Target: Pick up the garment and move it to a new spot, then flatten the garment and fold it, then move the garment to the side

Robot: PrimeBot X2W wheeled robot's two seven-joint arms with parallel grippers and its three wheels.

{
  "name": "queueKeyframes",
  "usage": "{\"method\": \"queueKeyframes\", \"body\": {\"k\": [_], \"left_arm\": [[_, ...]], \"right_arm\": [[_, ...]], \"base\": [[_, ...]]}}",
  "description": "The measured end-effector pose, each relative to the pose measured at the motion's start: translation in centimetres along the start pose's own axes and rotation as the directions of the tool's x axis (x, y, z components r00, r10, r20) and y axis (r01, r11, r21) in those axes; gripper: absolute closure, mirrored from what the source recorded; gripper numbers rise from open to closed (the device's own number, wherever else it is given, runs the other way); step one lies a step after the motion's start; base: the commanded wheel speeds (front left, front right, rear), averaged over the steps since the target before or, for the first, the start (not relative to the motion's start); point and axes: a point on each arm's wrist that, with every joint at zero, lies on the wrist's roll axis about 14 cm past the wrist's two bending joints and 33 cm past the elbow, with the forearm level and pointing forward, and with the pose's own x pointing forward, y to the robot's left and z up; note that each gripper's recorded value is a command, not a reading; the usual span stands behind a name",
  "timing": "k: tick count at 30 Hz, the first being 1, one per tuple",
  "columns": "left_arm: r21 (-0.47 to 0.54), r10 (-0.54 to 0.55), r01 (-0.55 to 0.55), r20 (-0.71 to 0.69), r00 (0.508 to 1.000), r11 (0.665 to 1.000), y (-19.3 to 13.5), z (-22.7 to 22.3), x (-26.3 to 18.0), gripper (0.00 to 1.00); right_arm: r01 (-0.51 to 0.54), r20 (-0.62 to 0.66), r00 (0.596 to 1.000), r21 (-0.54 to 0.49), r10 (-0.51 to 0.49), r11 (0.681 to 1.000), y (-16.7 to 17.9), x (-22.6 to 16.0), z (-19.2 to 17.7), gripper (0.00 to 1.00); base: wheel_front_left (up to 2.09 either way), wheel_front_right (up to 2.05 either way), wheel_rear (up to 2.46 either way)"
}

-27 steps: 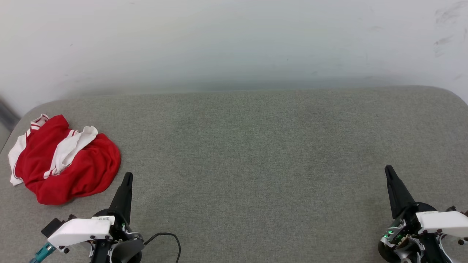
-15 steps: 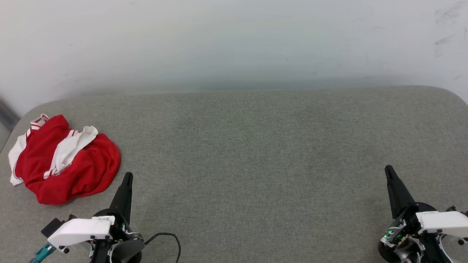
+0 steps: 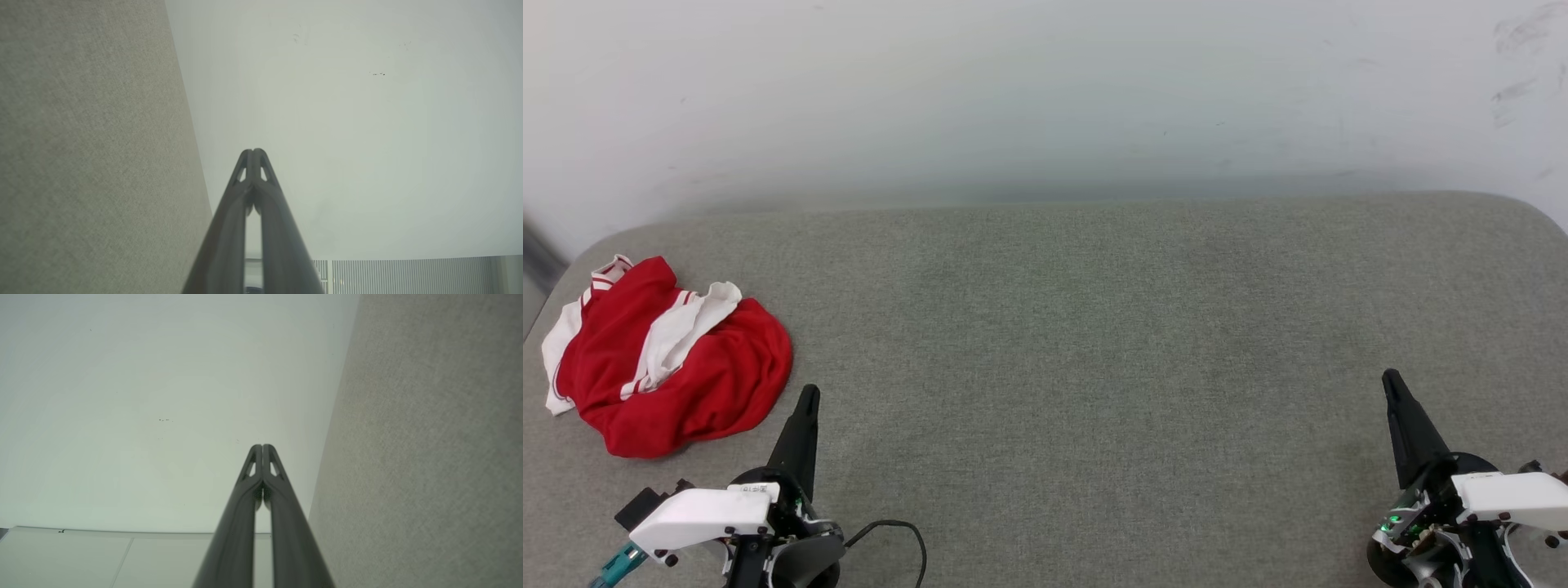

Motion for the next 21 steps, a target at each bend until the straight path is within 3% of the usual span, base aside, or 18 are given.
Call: {"method": "queueKeyframes", "body": {"k": [16, 17, 21], "left_arm": [[0.0, 0.0, 0.0, 0.0, 1.0, 1.0, 0.0, 0.0, 0.0, 1.0], [0.0, 0.004, -0.004, 0.0, 1.0, 1.0, 0.1, 0.0, 0.0, 0.0], [-0.006, 0.067, -0.067, 0.0, 0.998, 0.998, 2.2, -0.1, -0.9, 0.0]], "right_arm": [[0.0, 0.0, 1.0, 0.0, 0.0, 1.0, 0.0, 0.0, 0.0, 1.0], [0.004, 0.0, 1.0, 0.001, -0.004, 1.0, -0.1, -0.1, 0.0, 0.0], [0.069, 0.004, 0.998, 0.005, -0.069, 0.998, -2.3, -1.0, 0.1, 0.0]], "base": [[0.0, 0.0, 0.0], [0.0, 0.0, 0.0], [0.0, 0.0, 0.0]]}}
